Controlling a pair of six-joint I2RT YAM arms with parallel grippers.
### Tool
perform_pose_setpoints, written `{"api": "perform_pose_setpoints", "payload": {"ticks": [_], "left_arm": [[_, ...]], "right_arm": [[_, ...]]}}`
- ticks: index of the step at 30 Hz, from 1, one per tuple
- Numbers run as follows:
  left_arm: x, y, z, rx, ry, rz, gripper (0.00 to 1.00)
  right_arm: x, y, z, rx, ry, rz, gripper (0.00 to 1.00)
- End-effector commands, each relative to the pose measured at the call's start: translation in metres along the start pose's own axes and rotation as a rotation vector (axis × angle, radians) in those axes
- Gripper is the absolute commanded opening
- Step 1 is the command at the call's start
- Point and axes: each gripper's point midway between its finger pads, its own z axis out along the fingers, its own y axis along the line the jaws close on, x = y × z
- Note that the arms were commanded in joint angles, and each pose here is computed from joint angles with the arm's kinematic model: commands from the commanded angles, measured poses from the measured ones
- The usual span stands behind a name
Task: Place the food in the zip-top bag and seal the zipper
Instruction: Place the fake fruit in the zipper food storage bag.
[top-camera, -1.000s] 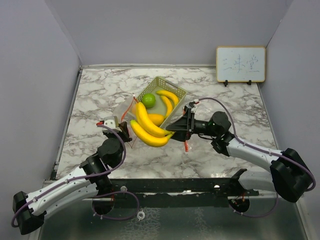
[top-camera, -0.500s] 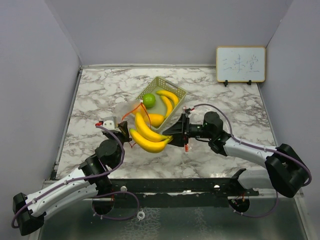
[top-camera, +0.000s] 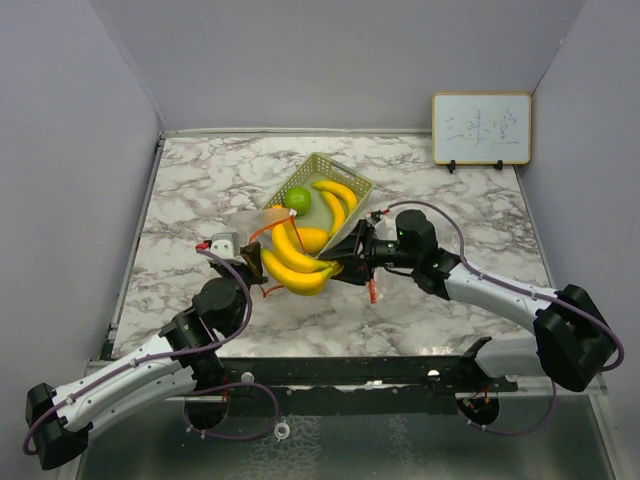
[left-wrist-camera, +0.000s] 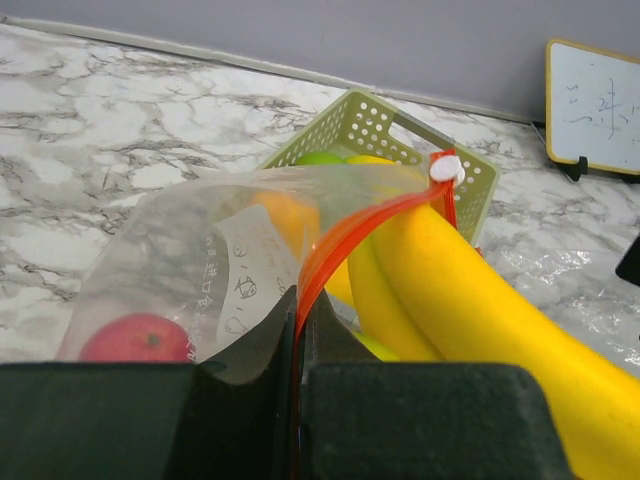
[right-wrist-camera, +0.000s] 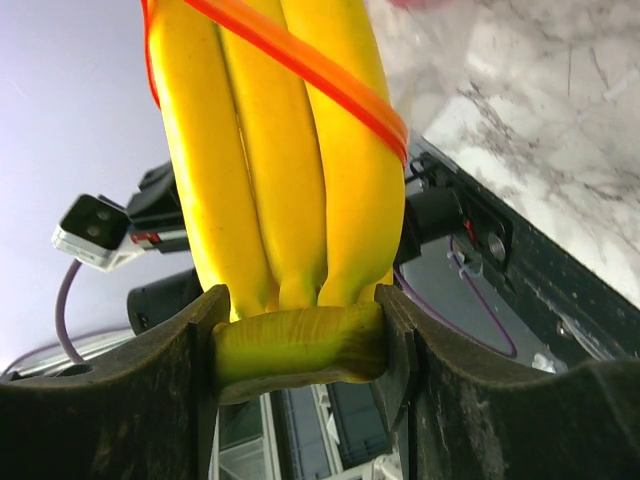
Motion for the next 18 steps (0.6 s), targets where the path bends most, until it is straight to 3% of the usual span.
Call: {"api": "perform_pose_setpoints", "payload": {"ticks": [1, 10, 18], "left_arm": [[-0.005, -0.020, 0.003, 0.073, -0.003, -0.046, 0.00], [-0.019, -0.040, 0.010, 0.119, -0.011, -0.039, 0.00], [-0.008, -0.061, 0.017, 0.172, 0.034, -0.052, 0.00]], "right_arm": [[-0.025, 0.023, 0.011, 0.002, -0.112, -0.065, 0.15], [-0.046, 0.035, 0.013, 0.120, -0.249, -0.205, 0.15], [-0.053, 0.045, 0.026, 0.155, -0.361, -0.303, 0.16]]}}
